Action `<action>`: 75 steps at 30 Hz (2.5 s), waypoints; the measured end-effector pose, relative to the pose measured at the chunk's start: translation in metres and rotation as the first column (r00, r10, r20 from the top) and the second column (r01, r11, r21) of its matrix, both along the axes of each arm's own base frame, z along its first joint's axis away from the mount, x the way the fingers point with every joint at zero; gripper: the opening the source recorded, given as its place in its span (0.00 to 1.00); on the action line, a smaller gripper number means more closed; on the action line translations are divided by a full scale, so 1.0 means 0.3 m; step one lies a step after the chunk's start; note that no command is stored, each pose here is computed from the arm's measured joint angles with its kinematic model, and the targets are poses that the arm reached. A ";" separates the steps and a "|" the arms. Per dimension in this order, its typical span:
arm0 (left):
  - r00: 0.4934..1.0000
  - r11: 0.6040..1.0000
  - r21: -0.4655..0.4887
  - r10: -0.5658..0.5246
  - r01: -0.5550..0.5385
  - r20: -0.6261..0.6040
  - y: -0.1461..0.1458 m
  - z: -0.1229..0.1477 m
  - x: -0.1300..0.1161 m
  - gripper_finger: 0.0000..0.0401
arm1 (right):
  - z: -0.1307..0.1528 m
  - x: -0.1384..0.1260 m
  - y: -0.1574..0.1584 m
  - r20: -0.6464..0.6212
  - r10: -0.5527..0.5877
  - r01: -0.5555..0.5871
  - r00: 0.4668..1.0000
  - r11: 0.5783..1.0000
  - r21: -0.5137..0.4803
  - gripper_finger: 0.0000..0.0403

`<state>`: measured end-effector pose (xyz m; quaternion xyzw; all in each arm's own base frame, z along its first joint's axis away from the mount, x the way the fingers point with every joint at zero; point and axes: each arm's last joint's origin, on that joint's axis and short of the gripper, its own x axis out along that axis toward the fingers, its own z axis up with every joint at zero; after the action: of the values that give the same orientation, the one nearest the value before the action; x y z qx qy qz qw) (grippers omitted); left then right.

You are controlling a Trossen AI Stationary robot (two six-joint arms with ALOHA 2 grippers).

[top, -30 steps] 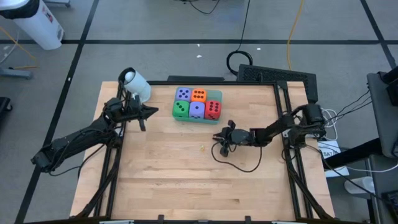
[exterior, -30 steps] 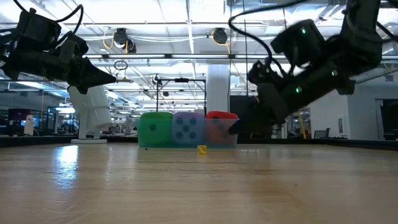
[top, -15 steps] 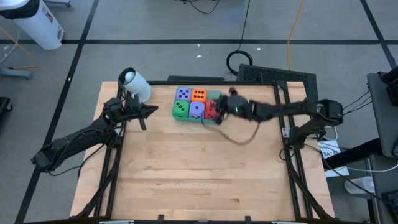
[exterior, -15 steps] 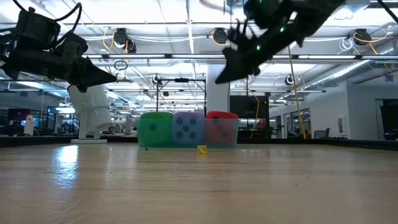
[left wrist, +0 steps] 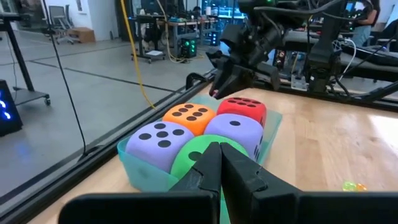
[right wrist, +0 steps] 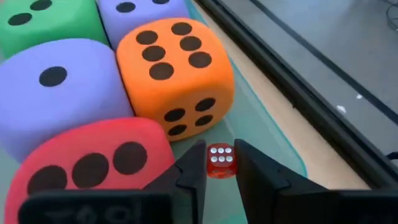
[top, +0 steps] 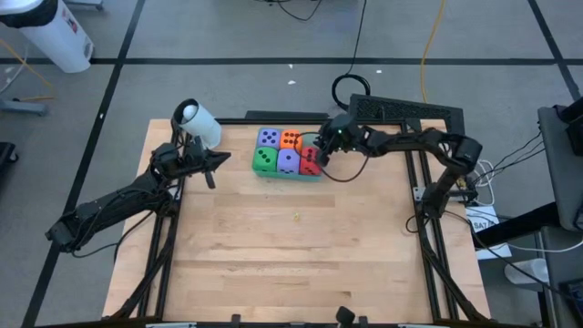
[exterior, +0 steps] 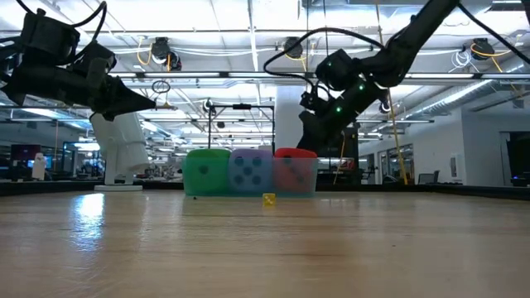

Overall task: Pick & Place Dice
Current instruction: Put the small red dice into the blue bin

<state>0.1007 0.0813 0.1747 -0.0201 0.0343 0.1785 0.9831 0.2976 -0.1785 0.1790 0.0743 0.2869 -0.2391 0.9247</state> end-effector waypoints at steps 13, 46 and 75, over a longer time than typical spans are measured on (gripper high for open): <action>1.000 1.000 -0.003 0.000 0.000 -0.002 0.000 -0.001 0.000 0.02 | 0.017 0.034 0.035 0.005 0.106 -0.105 0.994 0.987 -0.125 0.51; 0.970 0.980 -0.085 -0.194 0.183 -0.148 -0.069 0.051 0.185 0.00 | 0.042 0.111 0.197 -0.163 0.244 -0.293 0.956 0.756 -0.586 0.65; 0.944 0.981 0.008 -0.185 0.195 -0.272 0.106 0.126 0.729 0.01 | 0.055 0.131 0.240 -0.131 0.277 -0.298 0.952 0.736 -0.608 0.65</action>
<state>0.3193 0.1130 0.2125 0.0250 0.1664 0.0846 0.9821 0.3367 -0.1066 0.1954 -0.2827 0.2145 -0.1754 0.9183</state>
